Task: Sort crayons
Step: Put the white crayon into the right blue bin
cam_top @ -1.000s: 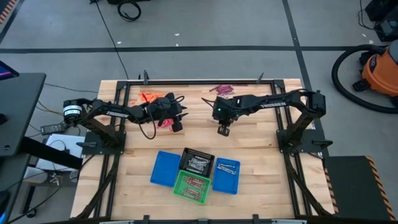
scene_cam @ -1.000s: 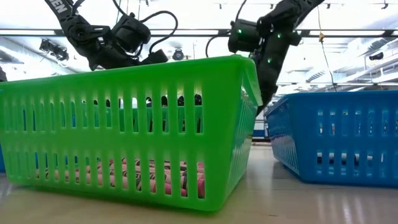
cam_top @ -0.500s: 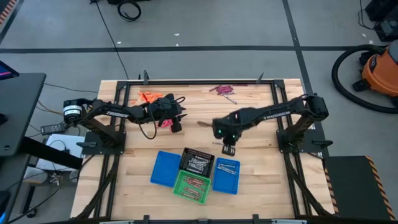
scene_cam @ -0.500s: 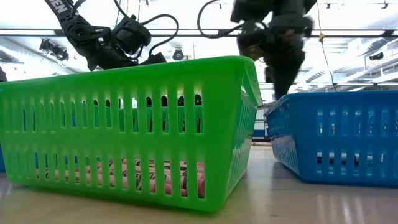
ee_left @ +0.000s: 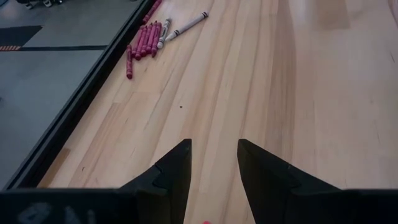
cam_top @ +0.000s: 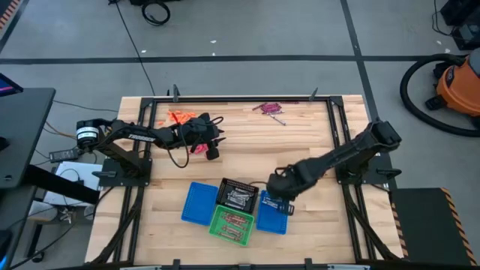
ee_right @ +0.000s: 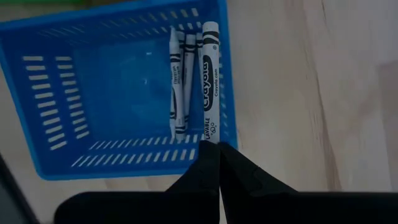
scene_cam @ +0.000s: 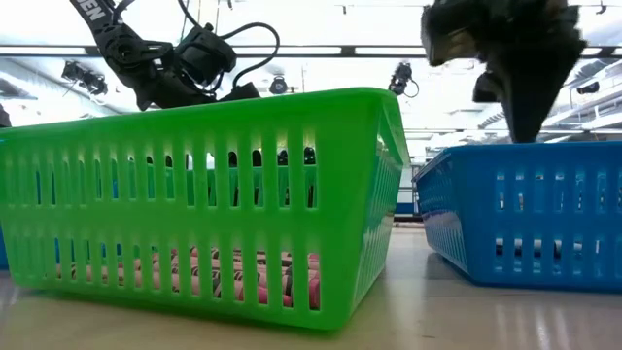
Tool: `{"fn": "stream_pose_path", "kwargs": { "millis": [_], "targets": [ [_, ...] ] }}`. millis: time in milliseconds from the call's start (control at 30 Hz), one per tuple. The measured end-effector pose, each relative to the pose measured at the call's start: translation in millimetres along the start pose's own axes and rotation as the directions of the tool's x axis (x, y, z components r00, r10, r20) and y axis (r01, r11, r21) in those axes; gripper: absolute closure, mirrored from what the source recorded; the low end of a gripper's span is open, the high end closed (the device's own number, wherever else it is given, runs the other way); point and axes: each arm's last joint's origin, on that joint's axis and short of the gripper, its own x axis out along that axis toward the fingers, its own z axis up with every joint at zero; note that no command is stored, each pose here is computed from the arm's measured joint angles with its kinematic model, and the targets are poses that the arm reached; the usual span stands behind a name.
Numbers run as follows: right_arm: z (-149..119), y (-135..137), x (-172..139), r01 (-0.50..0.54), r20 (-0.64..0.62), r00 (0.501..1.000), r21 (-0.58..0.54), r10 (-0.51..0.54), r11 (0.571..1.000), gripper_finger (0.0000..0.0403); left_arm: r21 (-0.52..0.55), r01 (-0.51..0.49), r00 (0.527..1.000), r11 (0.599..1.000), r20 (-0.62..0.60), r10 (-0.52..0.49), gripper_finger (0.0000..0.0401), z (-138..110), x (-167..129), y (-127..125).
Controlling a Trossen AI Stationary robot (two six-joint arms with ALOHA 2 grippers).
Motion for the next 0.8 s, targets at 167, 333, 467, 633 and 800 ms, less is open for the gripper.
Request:
{"fn": "stream_pose_path", "kwargs": {
  "millis": [167,333,467,633,800],
  "targets": [
    [-7,14,4,0.040,0.080,0.996,0.024,-0.042,0.999,0.0393,-0.002,-0.003,1.000,1.000,0.015,0.004,0.0260,1,0,0],
    [-6,18,7,0.016,0.129,0.991,0.040,-0.021,0.999,0.0377,0.011,-0.004,1.000,1.000,0.015,0.004,0.0260,1,0,0],
    [-6,18,7,0.009,0.132,0.991,0.068,-0.018,0.998,0.0356,0.015,-0.004,1.000,1.000,0.015,0.004,0.0260,1,0,0],
    [-6,18,7,-0.004,0.110,0.994,0.073,-0.005,0.997,0.0327,0.015,-0.004,1.000,1.000,0.015,0.004,0.0260,1,0,0],
    [-2,11,1,0.017,0.097,0.995,0.035,-0.020,0.999,0.0317,0.019,-0.005,1.000,1.000,0.018,0.004,0.0260,2,0,0]
  ]
}}
